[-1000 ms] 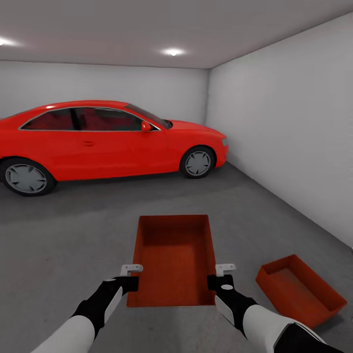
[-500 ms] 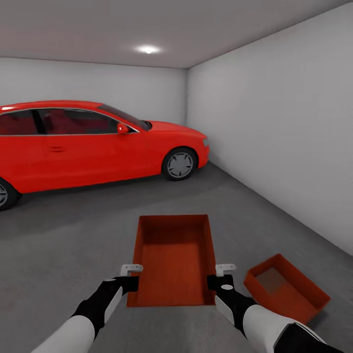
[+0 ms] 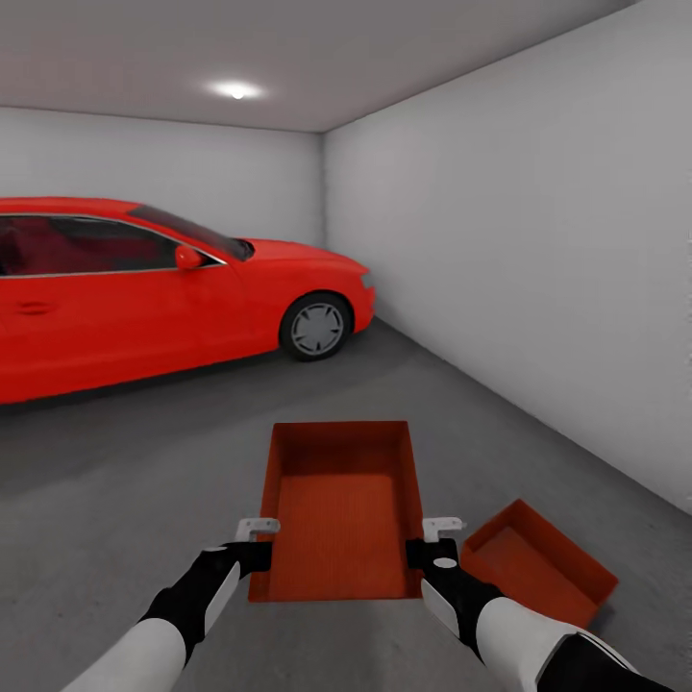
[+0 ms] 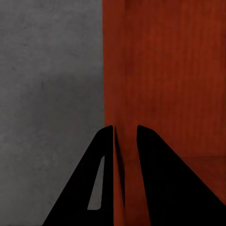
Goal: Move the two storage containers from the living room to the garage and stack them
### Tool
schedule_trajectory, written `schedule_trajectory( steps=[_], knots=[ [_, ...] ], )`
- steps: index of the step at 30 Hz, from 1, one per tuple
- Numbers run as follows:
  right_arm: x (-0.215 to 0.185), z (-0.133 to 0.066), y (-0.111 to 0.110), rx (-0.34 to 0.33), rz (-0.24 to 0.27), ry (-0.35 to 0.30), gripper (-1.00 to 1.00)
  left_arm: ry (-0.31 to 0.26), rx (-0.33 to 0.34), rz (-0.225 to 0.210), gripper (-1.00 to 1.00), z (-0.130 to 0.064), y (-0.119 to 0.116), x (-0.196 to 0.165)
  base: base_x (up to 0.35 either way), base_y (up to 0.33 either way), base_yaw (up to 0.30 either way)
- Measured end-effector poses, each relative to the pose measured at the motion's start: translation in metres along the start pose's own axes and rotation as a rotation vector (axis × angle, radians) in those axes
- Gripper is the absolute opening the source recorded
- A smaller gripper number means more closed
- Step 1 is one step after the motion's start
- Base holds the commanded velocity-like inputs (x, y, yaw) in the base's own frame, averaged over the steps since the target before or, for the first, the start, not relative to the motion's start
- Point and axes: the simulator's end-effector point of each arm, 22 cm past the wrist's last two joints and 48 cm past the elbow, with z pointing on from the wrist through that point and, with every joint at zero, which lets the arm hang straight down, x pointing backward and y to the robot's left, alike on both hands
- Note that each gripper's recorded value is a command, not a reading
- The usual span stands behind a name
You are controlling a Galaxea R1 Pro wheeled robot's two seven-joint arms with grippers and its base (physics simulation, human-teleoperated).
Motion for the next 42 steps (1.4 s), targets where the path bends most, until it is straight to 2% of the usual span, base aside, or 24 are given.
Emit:
schedule_trajectory(
  steps=[42],
  knots=[
    [0.0012,0.0001,0.0002,-0.001,-0.001,0.006,-1.00,0.006,0.000,0.000,-1.00,0.0000,0.0002,0.0012,0.299,0.000,-0.243]
  ],
)
